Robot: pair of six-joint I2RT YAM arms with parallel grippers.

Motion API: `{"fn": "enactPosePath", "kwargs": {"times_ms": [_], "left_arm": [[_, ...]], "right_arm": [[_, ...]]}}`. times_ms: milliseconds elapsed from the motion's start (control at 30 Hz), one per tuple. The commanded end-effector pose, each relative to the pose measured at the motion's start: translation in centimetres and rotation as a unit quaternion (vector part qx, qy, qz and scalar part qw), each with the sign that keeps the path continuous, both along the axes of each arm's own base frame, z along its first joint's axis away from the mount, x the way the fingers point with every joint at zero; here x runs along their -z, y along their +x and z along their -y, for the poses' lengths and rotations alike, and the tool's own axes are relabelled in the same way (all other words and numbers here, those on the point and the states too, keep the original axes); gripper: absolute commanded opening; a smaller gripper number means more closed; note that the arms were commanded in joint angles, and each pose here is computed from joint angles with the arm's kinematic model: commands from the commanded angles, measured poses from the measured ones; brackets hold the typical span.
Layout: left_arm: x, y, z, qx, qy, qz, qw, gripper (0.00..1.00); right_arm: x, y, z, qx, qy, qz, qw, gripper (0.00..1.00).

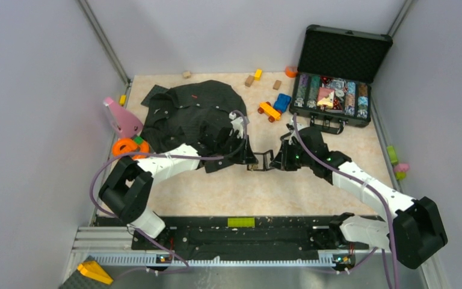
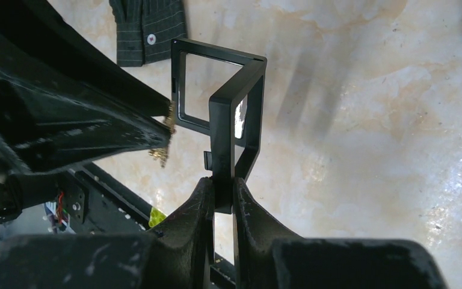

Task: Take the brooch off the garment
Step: Place the brooch in the brooch box.

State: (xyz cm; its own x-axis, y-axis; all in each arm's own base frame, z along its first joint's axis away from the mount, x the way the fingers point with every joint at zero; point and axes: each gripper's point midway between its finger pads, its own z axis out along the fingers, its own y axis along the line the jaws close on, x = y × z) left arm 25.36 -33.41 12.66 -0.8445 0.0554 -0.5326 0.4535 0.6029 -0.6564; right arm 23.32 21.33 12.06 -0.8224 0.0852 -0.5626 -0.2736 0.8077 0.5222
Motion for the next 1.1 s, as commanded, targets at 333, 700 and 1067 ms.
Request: {"fn": "enactPosePath", "kwargs": {"times_ms": [333, 700, 1067], "left_arm": [[1.8, 2.4, 2.0, -0.013, 0.130, 0.106, 0.986, 0.13], [3.2, 2.2, 2.8, -0.004, 0.176, 0.125, 0.976, 0.14], [4.5, 1.6, 3.1, 0.010, 0.193, 0.121, 0.974, 0.17]], "right_arm": [[0.1, -0.2, -0.5, -0.007, 0.012, -0.029, 1.000, 0.00], [0.5, -0.1, -0.5, -0.011, 0.002, -0.031, 0.999, 0.00], [1.0, 0.0, -0.3, -0.011, -0.007, -0.034, 0.999, 0.00]]}}
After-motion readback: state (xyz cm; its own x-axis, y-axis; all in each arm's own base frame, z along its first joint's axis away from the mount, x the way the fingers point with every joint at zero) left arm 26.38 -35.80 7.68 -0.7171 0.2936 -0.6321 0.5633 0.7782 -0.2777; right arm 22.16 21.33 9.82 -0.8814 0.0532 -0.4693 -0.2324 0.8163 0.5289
